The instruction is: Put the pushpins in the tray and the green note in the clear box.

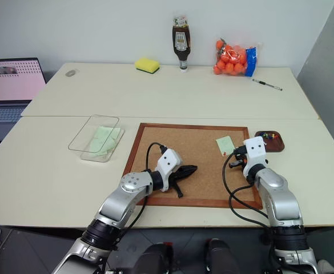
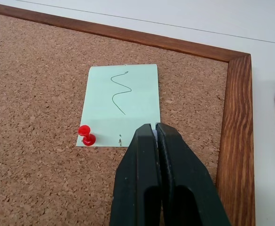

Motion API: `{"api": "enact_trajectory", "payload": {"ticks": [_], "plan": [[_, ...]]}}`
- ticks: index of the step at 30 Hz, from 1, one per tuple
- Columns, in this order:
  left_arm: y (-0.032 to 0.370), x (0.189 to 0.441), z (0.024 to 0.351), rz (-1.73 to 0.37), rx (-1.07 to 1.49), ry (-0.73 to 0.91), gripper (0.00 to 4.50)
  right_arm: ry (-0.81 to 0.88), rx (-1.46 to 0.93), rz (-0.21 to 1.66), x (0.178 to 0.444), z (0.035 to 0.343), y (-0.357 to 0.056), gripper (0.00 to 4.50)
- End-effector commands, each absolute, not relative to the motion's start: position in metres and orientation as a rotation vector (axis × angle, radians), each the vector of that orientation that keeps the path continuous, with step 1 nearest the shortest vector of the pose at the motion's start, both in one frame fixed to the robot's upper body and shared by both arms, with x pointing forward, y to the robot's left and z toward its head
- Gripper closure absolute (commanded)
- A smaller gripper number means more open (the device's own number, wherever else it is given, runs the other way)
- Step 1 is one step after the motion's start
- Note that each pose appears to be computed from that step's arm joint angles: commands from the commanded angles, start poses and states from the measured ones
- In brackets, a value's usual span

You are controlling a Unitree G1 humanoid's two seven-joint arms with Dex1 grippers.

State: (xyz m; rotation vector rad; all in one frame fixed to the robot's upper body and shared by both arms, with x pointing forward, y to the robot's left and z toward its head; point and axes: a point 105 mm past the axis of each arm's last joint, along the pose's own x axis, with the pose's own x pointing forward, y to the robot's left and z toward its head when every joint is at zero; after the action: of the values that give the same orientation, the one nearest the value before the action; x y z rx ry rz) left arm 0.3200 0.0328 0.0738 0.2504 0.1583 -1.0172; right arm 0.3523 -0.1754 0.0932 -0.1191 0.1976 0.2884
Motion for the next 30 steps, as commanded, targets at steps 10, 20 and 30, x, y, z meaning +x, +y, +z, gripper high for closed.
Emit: {"api": "enact_trajectory", "payload": {"ticks": [10, 20, 30], "plan": [[0.033, 0.315, 0.063, -1.027, 0.268, 0.203, 4.50, 0.015, -0.096, 0.291, 0.343, 0.138, -0.171, 4.48], [0.034, 0.314, 0.060, -1.031, 0.276, 0.208, 4.50, -0.018, -0.155, 0.182, 0.343, 0.155, -0.202, 4.48], [0.032, 0.312, 0.058, -1.040, 0.276, 0.210, 4.50, 0.058, -0.258, -0.109, 0.366, 0.148, -0.272, 4.48]]}}
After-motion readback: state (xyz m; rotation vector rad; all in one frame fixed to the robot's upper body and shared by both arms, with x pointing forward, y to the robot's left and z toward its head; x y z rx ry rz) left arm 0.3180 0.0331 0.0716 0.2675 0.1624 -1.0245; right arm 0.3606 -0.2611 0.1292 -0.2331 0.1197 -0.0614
